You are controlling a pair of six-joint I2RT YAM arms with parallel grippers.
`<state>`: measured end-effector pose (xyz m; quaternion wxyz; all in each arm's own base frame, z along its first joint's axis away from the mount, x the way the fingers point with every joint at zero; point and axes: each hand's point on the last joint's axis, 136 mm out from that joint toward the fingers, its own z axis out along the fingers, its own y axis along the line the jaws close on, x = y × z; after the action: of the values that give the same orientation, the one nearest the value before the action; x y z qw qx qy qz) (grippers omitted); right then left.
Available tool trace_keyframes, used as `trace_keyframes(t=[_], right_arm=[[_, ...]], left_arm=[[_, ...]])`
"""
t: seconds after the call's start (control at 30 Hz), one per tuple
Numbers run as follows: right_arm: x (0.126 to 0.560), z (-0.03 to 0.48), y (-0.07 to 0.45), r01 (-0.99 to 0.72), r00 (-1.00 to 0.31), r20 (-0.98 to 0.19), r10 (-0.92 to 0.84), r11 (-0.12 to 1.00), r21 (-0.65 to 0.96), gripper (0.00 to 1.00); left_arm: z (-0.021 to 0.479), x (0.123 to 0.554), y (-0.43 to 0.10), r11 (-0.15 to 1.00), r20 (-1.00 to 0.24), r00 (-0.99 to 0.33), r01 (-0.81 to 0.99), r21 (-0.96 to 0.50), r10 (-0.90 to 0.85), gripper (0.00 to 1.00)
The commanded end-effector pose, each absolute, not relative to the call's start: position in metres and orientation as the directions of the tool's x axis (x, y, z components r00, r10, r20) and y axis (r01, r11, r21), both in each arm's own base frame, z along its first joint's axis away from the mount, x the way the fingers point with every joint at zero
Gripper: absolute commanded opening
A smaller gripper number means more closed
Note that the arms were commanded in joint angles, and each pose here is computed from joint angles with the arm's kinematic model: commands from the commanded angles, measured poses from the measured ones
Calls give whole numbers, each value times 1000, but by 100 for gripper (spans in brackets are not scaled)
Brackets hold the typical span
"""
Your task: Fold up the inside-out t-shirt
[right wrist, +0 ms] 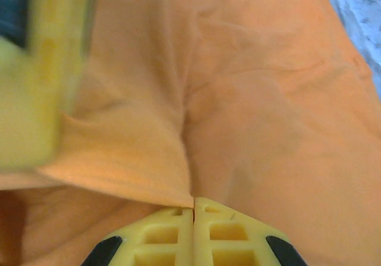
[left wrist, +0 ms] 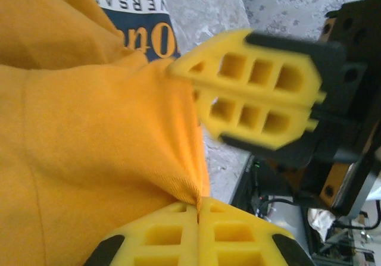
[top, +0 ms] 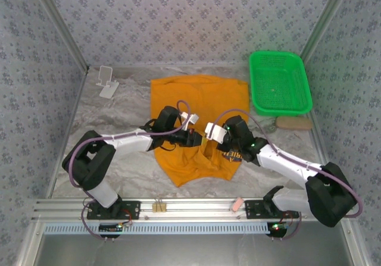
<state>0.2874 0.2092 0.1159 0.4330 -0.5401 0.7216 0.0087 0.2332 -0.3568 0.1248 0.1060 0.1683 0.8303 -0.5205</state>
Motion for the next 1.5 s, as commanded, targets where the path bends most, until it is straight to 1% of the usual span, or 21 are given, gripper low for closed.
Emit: trace_keyframes(t=[0.0, 0.1, 0.13, 0.17, 0.33, 0.4, 0.5, 0.57, 0.63, 0.67, 0.77, 0.83, 0.9, 0.97, 1.03, 1.17, 1.2, 1.23, 1.37, 1.4, 1.47], right_arm=[[309, 125, 174, -688, -175, -684, -708, 585, -429, 0], [305, 122, 158, -676, -265, -740, -618, 666, -315, 0], [303, 120, 157, -680, -276, -750, -601, 673, -289, 6], [299, 118, 157, -690, -283, -758, -588, 674, -265, 11], [293, 107, 144, -667, -338, -742, -579, 704, -245, 17], [292, 107, 139, -659, -344, -732, -588, 706, -257, 28], [293, 105, 128, -626, -375, -701, -606, 723, -290, 31], [291, 103, 127, -635, -389, -685, -616, 718, -285, 33], [290, 101, 132, -657, -390, -685, -616, 707, -262, 41], [291, 99, 135, -673, -387, -680, -623, 695, -254, 44], [299, 91, 141, -716, -380, -641, -667, 651, -253, 43], [306, 82, 138, -717, -388, -609, -692, 642, -272, 36], [316, 77, 129, -679, -405, -604, -686, 668, -304, 22], [322, 84, 127, -641, -412, -658, -631, 713, -282, 6], [329, 100, 121, -576, -422, -736, -530, 783, -235, 0], [339, 120, 92, -416, -472, -845, -250, 908, -37, 0], [340, 118, 85, -385, -492, -841, -226, 923, -24, 1], [340, 116, 79, -357, -516, -832, -202, 934, -5, 6], [335, 109, 75, -359, -557, -814, -165, 932, 57, 8], [335, 109, 74, -354, -560, -813, -161, 933, 60, 11], [336, 110, 66, -310, -576, -806, -140, 949, 56, 34]], left_arm=[[102, 247, -341, 503, -367, -921, 380, -776, 130, 9], [68, 260, -323, 665, -356, -926, 345, -662, 126, 13], [61, 262, -321, 684, -354, -926, 340, -645, 127, 14], [55, 265, -322, 694, -355, -926, 342, -634, 132, 14], [40, 266, -332, 693, -320, -930, 353, -629, 182, 14], [45, 263, -339, 673, -341, -917, 387, -631, 208, 14], [58, 265, -340, 668, -387, -894, 430, -607, 224, 15], [68, 271, -337, 683, -429, -874, 457, -570, 226, 22], [72, 275, -336, 695, -458, -852, 490, -527, 253, 33], [70, 278, -335, 706, -462, -843, 503, -499, 274, 35], [59, 279, -337, 711, -449, -833, 527, -465, 323, 37], [49, 282, -337, 715, -449, -825, 539, -445, 342, 37], [35, 284, -330, 744, -435, -826, 535, -400, 359, 35], [20, 283, -317, 775, -413, -827, 529, -346, 381, 27], [9, 282, -305, 799, -401, -831, 518, -304, 386, 17], [-8, 280, -286, 827, -387, -835, 503, -249, 392, 6], [-12, 279, -282, 834, -381, -836, 500, -232, 395, 5], [-16, 278, -279, 838, -377, -836, 499, -221, 398, 4], [-24, 275, -275, 841, -368, -837, 499, -210, 405, 4], [-24, 275, -275, 841, -366, -838, 499, -210, 405, 4], [-22, 274, -276, 835, -370, -835, 504, -220, 407, 4]])
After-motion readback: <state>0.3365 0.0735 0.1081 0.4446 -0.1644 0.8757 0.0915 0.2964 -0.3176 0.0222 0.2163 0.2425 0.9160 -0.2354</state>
